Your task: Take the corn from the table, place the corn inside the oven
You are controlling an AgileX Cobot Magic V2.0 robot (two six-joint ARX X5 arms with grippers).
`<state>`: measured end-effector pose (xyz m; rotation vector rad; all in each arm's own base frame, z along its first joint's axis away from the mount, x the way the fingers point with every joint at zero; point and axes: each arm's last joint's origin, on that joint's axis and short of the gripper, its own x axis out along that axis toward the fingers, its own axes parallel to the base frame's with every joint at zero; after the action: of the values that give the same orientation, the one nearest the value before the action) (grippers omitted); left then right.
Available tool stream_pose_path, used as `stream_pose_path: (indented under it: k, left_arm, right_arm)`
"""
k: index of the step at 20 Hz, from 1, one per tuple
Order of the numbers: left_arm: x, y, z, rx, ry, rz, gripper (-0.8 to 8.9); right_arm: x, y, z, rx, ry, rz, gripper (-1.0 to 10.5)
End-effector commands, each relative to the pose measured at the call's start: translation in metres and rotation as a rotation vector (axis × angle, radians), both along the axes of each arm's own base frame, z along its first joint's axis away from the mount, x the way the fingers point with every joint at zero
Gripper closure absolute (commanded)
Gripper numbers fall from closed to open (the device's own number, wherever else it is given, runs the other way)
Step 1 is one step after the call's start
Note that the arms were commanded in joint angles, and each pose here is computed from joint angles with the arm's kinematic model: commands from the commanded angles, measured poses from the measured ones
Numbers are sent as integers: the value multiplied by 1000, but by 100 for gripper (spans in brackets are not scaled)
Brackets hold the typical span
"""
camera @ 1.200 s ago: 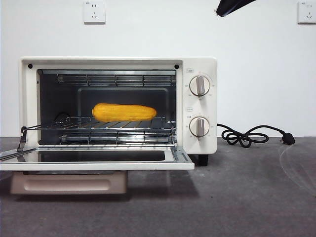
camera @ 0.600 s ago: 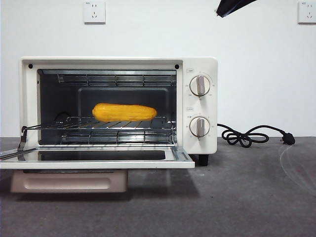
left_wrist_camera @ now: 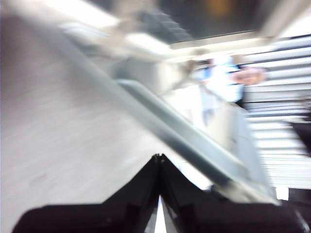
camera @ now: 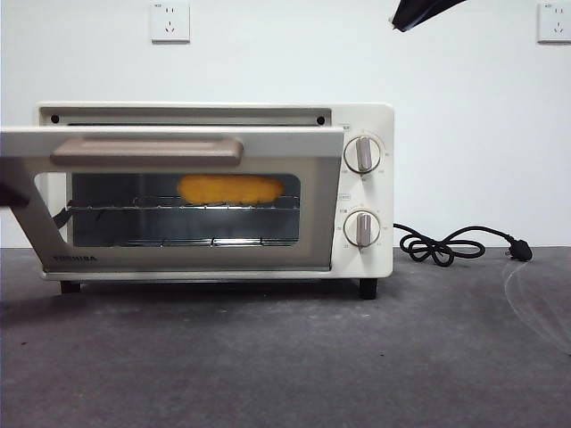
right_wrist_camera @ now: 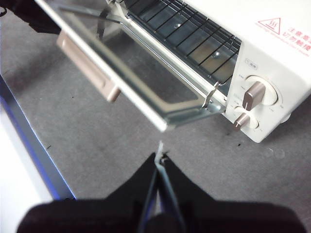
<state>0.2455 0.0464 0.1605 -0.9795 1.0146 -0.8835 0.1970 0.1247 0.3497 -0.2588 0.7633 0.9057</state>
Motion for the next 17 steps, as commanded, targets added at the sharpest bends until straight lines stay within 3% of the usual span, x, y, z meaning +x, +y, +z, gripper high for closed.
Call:
stream_pose_path:
  k: [1, 3, 6, 11, 17]
  left_arm:
    - [4, 3, 4, -173, -139, 1, 821]
    - [5, 9, 12, -261, -252, 3, 821]
    - [2, 21, 20, -228, -330, 42, 820]
    - [-4, 42, 22, -198, -365, 120, 820]
    - [-3, 38, 23, -204, -354, 109, 820]
  right_arm:
    - [1, 1, -1, -2, 0, 7, 958]
    - [1, 0, -1, -2, 2, 7, 959]
    - [1, 1, -1, -1, 0, 7, 959]
    - [1, 1, -1, -1, 0, 7, 959]
    - [1, 1, -1, -2, 0, 7, 959]
